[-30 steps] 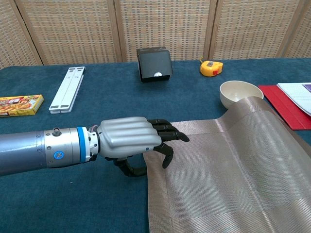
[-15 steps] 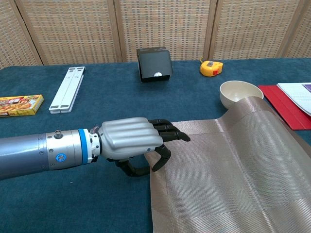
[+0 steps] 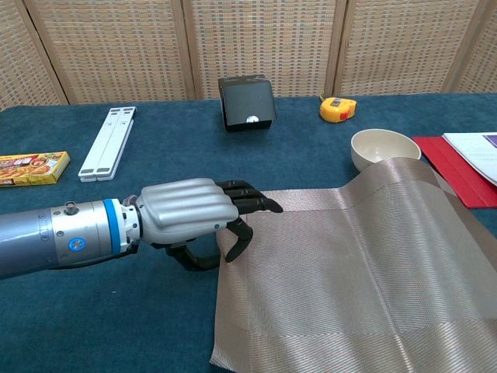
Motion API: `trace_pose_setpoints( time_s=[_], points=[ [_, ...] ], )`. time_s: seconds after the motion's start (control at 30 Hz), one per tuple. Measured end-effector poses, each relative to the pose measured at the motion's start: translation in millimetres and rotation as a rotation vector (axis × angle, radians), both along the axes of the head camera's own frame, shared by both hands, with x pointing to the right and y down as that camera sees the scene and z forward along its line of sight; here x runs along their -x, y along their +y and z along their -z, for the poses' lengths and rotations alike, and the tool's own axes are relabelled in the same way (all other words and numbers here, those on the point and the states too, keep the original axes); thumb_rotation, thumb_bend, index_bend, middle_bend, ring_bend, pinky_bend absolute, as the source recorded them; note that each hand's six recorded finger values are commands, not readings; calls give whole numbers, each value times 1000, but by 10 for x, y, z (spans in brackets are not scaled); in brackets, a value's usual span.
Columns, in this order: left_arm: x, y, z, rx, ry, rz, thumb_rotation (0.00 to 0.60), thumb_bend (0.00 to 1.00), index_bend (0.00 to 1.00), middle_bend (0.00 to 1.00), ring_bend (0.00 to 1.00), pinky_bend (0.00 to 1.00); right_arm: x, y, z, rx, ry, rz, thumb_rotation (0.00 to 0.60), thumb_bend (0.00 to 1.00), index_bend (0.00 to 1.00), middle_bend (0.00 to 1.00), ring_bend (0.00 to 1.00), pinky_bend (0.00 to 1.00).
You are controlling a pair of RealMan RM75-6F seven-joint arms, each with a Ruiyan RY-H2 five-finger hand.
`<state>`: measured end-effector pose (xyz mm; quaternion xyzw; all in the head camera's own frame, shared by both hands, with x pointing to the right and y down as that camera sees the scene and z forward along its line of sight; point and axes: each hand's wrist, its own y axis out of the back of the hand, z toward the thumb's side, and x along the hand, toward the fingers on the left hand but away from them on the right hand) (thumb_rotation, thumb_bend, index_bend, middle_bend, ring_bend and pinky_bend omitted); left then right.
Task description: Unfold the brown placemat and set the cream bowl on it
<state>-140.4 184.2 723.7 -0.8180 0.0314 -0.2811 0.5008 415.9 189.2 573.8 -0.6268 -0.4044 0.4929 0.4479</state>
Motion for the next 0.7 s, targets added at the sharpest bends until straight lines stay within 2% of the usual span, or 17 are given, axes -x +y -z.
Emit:
trace_pose_setpoints(
  time_s=[0.37,0.7],
  points=[
    [628,-19,28,-12,-62,20,600,501,731,0,0,0,30,19,-10,3,4,9,600,0,35,0,0,0],
    [1039,147,66,8,-88,10,600,501,731,0,0,0,62,36,-18,5,6,18,600,0,37,0,0,0]
  ],
)
